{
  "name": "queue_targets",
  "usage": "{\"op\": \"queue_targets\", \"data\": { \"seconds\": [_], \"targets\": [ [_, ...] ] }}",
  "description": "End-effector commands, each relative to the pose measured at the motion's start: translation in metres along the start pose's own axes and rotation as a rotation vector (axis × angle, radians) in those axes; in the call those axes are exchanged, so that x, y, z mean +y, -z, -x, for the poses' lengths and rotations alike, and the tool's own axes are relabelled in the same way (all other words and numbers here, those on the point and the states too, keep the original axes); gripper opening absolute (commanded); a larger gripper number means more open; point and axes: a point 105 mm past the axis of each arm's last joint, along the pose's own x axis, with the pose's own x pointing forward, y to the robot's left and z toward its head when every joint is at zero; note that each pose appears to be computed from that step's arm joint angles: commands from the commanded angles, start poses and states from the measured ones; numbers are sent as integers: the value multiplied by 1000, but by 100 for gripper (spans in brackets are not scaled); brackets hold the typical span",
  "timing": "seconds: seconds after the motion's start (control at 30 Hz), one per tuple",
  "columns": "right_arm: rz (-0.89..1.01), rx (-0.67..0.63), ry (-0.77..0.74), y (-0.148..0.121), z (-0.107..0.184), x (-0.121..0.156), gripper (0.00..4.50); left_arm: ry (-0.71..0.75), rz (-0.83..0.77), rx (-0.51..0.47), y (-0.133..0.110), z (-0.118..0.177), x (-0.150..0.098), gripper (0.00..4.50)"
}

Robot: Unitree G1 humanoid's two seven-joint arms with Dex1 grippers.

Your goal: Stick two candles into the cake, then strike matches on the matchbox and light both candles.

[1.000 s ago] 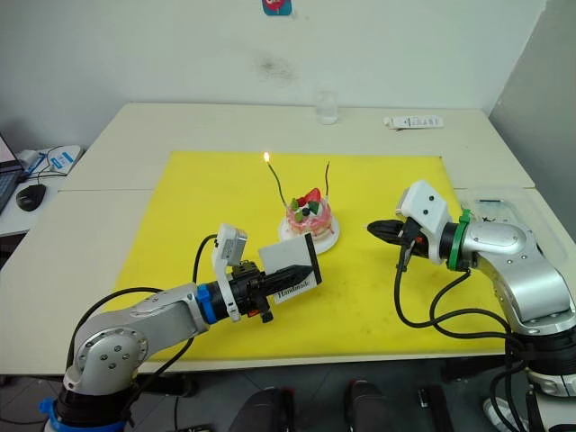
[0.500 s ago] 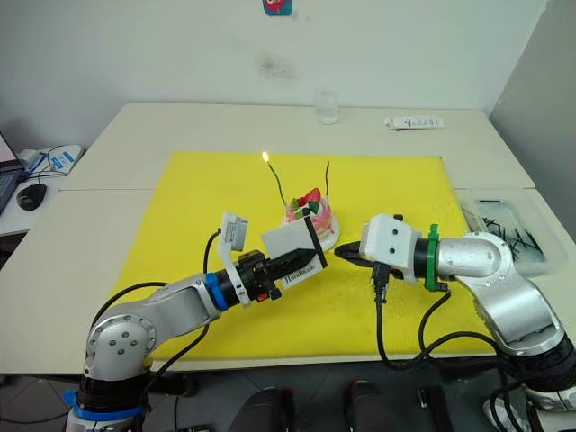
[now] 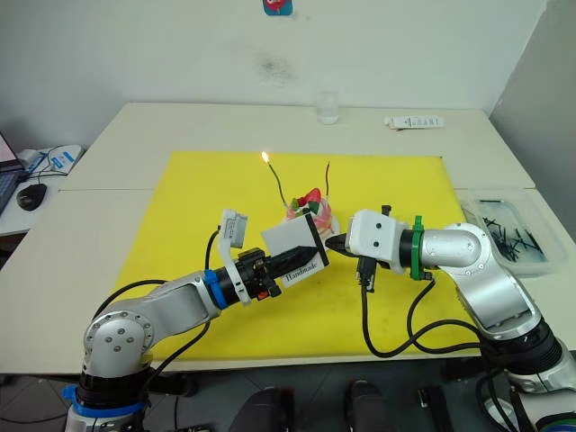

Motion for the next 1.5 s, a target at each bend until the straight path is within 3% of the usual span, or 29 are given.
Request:
{"op": "queue_targets", "data": {
  "seconds": [0.03, 0.47, 1.27, 1.4, 1.5],
  "targets": [
    [50, -26, 8, -12, 4, -4, 1, -12, -11, -36, -8, 4, 1, 0],
    [51, -27, 3, -13, 6, -2, 1, -30, -5, -44, -12, 4, 8, 0],
    [73, -21, -32, -8, -8, 2, 1, 54, 5, -50, -15, 3, -7, 0],
    [100, 20, -83, 0, -10, 10, 1, 80, 13, -70, -19, 2, -11, 0],
    [165, 125, -234, 19, -3, 32, 1, 137, 85, -171, -38, 1, -22, 0]
  ]
}}
